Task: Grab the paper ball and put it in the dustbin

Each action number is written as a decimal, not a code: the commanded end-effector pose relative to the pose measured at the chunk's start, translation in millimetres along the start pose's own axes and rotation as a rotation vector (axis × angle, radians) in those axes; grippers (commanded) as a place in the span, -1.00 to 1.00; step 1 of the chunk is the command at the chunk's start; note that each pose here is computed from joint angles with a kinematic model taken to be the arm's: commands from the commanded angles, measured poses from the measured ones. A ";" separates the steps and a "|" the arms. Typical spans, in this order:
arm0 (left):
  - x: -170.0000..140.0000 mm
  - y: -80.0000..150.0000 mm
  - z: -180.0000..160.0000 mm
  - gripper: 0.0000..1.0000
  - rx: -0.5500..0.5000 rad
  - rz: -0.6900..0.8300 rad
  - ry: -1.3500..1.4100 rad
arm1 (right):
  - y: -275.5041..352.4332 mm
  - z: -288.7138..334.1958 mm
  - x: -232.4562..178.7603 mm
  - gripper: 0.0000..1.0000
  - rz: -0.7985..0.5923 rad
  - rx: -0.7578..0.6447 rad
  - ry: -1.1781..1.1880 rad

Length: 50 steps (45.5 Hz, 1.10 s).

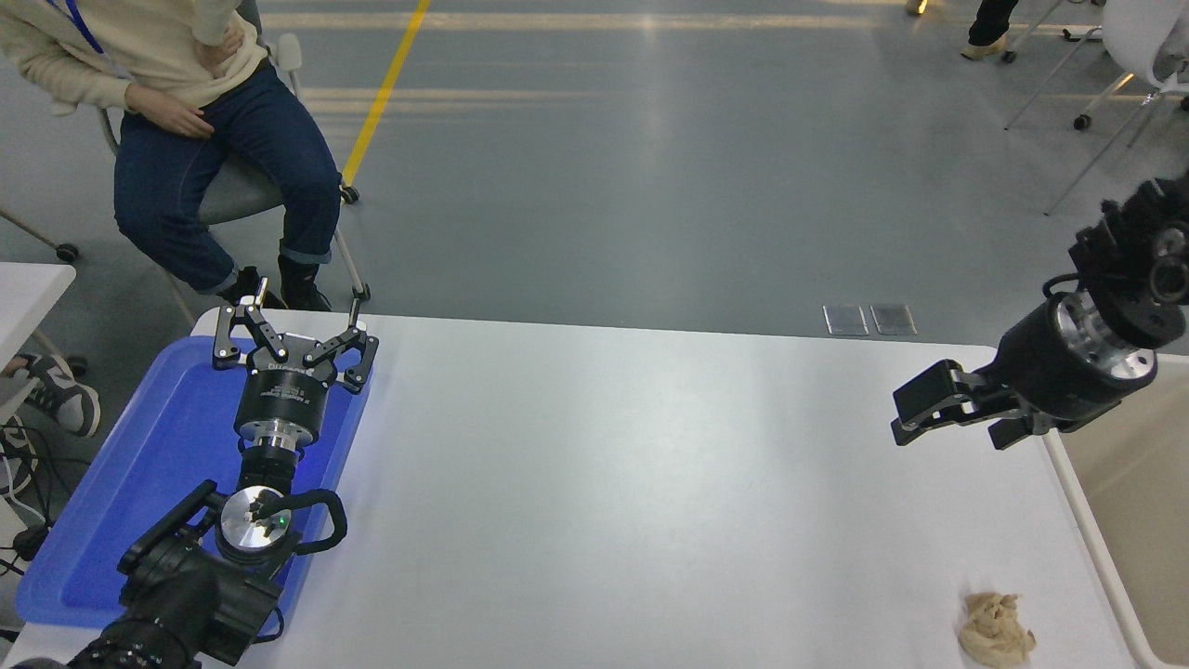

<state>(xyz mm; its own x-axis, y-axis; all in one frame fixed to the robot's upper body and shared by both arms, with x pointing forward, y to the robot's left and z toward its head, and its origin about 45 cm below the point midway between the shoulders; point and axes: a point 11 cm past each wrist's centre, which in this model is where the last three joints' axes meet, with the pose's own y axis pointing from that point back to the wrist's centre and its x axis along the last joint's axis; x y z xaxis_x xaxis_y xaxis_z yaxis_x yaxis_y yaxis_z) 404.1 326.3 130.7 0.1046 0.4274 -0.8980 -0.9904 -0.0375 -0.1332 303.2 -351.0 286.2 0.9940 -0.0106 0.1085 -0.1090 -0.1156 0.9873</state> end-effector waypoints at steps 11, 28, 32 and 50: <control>0.0 0.0 0.0 1.00 0.000 0.000 -0.001 | -68.7 75.0 -67.4 1.00 -0.061 -0.046 0.052; 0.0 0.0 0.0 1.00 0.000 0.000 -0.001 | -117.5 104.3 -94.1 1.00 -0.056 -0.071 0.031; 0.0 0.0 0.0 1.00 0.000 0.000 -0.001 | -127.2 109.1 -95.9 1.00 -0.038 -0.073 0.017; -0.3 0.0 0.0 1.00 0.000 -0.003 0.000 | -158.4 109.5 -92.2 1.00 -0.001 -0.069 0.013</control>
<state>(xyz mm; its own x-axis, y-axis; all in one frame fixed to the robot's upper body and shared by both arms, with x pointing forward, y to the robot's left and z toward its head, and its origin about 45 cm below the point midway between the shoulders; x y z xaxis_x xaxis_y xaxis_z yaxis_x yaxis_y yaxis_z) 404.1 326.2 130.8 0.1058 0.4276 -0.8977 -0.9903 -0.0367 -0.1342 227.5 -444.2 126.6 0.9958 0.0091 0.0909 -0.0905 -0.0369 0.9952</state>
